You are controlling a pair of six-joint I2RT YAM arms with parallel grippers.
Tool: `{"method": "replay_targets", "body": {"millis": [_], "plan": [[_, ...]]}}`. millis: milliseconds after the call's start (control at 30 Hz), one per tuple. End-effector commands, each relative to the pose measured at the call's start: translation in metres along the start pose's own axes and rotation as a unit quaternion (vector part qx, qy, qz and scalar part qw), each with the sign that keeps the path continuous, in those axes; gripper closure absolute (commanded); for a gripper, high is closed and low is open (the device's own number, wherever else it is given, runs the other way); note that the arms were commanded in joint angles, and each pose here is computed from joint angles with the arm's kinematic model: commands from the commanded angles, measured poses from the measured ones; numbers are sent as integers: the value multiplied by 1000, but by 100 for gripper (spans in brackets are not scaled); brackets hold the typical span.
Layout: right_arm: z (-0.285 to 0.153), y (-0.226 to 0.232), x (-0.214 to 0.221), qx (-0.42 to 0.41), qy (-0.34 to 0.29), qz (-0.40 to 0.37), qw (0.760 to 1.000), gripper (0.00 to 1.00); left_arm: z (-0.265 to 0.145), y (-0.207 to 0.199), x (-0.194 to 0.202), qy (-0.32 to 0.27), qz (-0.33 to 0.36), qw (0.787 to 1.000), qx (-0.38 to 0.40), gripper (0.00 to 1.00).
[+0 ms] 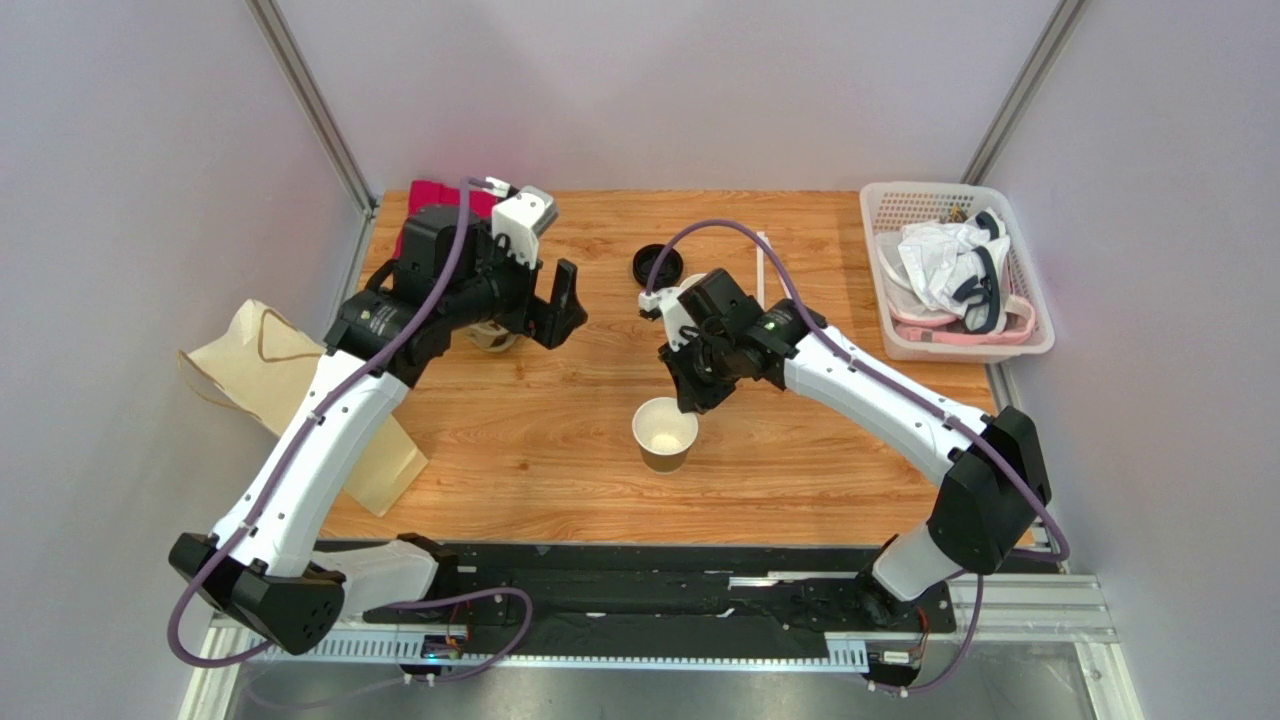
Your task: Pack the takeout coffee
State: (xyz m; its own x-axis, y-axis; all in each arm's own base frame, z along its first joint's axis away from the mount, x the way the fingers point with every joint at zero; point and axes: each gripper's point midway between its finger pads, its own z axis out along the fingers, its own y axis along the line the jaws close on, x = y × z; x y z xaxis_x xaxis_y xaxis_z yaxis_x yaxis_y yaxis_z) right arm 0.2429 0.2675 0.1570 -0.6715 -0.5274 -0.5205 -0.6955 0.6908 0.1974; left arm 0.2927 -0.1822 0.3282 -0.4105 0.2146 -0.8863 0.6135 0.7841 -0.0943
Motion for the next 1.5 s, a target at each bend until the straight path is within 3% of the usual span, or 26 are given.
{"method": "replay_targets", "body": {"millis": [0,500,633,967,1167,1300,1467], "plan": [[-8,-7,-19,33,-46,-43,997,100,-3,-2,7,4,6,1000,10,1],[22,-26,-8,57,-47,-51,996,99,30,1,30,42,-41,997,43,1],[22,-27,-8,54,-47,-49,996,88,41,4,32,49,-55,996,41,1],[26,-31,-5,50,-35,-38,997,78,73,15,26,65,-82,994,37,4],[-14,-28,-39,39,-90,-27,995,63,100,27,12,48,-89,995,22,9],[-52,-37,-67,44,-141,-16,989,44,142,51,4,52,-103,993,-13,16],[-90,-63,-83,98,-180,-4,979,39,191,78,-1,61,-124,989,-58,21]]}}
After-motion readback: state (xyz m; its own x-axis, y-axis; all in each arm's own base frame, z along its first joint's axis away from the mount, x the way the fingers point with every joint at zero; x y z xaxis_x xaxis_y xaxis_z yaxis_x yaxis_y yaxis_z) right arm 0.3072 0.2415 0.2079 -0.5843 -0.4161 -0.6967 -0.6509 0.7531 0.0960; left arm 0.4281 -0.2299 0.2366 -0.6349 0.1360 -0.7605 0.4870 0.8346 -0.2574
